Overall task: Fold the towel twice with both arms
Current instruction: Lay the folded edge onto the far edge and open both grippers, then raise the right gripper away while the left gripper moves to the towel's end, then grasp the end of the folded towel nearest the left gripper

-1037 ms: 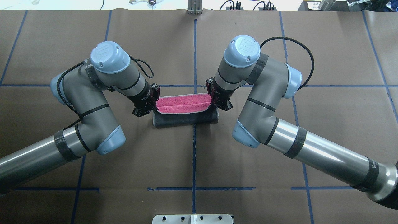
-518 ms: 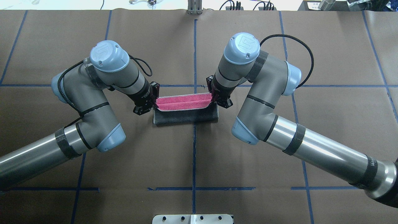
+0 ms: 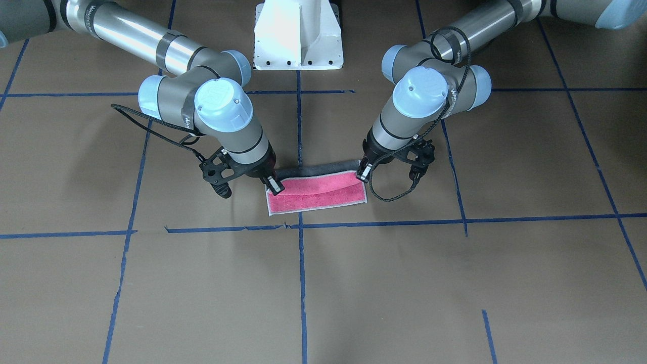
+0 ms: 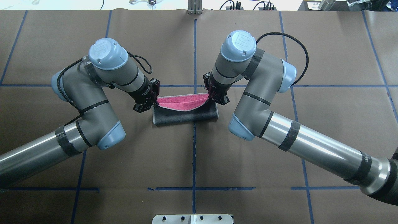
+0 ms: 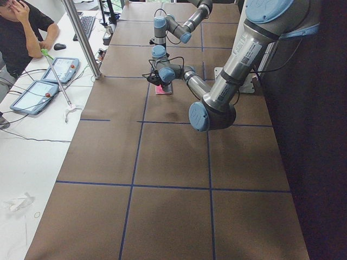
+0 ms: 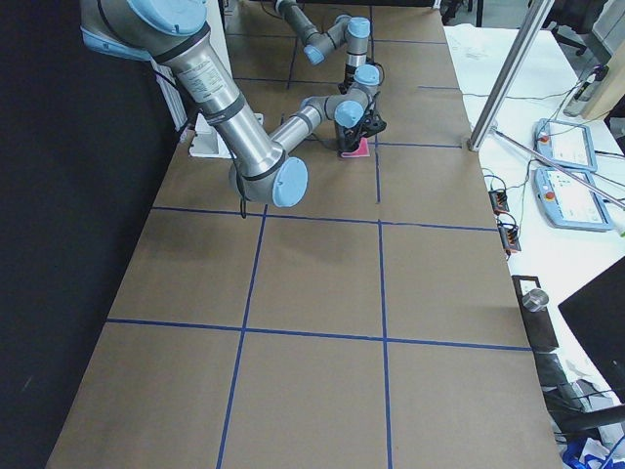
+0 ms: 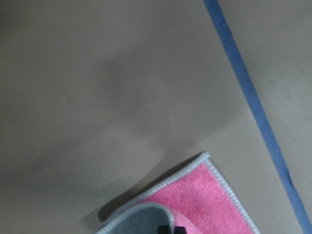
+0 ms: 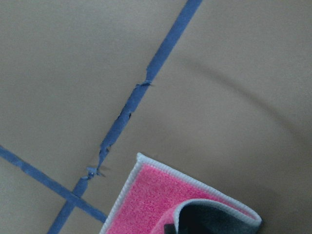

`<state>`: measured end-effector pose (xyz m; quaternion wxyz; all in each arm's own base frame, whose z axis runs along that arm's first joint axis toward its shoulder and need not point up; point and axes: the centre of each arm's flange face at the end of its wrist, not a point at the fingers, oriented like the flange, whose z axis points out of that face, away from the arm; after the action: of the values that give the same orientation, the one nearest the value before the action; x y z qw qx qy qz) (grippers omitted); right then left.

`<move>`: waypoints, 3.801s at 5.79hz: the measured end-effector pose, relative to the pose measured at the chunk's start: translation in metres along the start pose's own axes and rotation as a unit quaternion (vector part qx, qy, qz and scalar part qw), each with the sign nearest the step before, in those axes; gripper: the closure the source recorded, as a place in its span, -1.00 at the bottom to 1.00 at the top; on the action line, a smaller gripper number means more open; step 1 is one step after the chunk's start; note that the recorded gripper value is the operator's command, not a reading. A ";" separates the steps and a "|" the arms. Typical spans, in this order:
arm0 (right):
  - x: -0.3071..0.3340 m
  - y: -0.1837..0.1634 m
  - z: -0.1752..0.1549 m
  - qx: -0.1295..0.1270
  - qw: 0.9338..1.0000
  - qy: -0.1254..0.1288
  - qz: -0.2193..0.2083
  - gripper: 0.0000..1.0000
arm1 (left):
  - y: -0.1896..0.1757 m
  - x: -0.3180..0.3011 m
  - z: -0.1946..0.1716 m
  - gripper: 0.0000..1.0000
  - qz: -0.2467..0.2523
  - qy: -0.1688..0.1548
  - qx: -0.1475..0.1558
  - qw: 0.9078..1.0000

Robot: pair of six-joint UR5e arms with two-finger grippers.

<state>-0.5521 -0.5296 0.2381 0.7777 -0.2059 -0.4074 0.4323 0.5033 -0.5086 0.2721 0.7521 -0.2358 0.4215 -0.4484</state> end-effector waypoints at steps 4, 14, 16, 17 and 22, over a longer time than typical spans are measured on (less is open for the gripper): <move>-0.029 -0.063 -0.036 0.024 0.995 -0.045 -0.087 -1.00 | -0.043 0.024 -0.026 -1.00 0.058 0.052 0.011 0.997; 0.156 -0.390 -0.159 0.080 0.876 0.056 -0.472 -1.00 | 0.001 -0.055 0.019 -1.00 0.399 0.046 0.063 0.914; 0.174 -0.418 -0.167 0.065 0.868 0.078 -0.486 -1.00 | 0.003 -0.059 0.033 -0.66 0.398 0.033 0.058 0.915; 0.177 -0.421 -0.167 0.063 0.868 0.079 -0.486 -1.00 | 0.005 -0.060 0.034 -0.45 0.397 0.030 0.051 0.916; 0.179 -0.424 -0.168 0.060 0.870 0.078 -0.482 -1.00 | 0.014 -0.065 0.039 -0.18 0.397 0.020 0.026 0.917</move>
<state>-0.1491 -0.6030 0.5069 0.9296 0.0299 -0.3671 0.0093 0.5271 -0.4462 0.3095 0.8655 -0.0203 0.4837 -0.1288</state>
